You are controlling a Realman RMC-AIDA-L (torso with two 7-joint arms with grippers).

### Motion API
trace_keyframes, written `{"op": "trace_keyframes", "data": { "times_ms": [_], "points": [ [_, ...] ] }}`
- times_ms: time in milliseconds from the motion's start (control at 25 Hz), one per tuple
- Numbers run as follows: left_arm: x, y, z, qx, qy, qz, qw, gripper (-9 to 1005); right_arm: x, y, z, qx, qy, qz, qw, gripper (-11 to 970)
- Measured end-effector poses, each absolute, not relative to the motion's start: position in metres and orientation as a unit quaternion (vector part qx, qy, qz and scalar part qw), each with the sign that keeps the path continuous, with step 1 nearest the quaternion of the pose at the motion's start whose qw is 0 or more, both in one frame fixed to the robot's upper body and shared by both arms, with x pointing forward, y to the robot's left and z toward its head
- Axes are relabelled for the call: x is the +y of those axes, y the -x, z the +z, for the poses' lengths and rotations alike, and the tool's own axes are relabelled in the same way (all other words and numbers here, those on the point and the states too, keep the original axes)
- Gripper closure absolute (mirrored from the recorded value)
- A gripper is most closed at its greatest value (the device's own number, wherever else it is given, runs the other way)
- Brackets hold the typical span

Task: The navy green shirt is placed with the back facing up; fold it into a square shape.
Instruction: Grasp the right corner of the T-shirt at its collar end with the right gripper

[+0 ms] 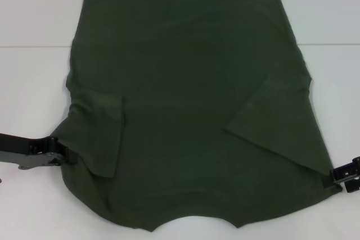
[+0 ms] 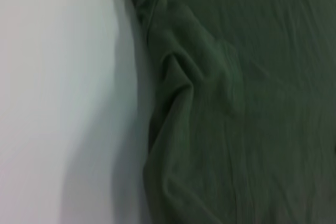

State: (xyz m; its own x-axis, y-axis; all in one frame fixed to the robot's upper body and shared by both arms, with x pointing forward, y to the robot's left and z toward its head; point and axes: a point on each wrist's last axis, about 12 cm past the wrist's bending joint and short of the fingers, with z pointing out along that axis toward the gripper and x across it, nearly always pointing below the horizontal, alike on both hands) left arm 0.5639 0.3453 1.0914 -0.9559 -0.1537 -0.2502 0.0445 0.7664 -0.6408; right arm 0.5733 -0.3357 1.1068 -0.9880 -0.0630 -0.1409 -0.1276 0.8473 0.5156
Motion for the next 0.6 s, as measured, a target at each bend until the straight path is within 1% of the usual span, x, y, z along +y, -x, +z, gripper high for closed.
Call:
{"op": "trace_keyframes", "data": {
  "times_ms": [600],
  "points": [
    [0.3450, -0.5644, 1.0918, 0.928, 0.029, -0.341, 0.146, 959, -0.3307, -0.5755, 1.1067, 0.959, 0.054, 0.273, 0.061, 182]
  ]
}}
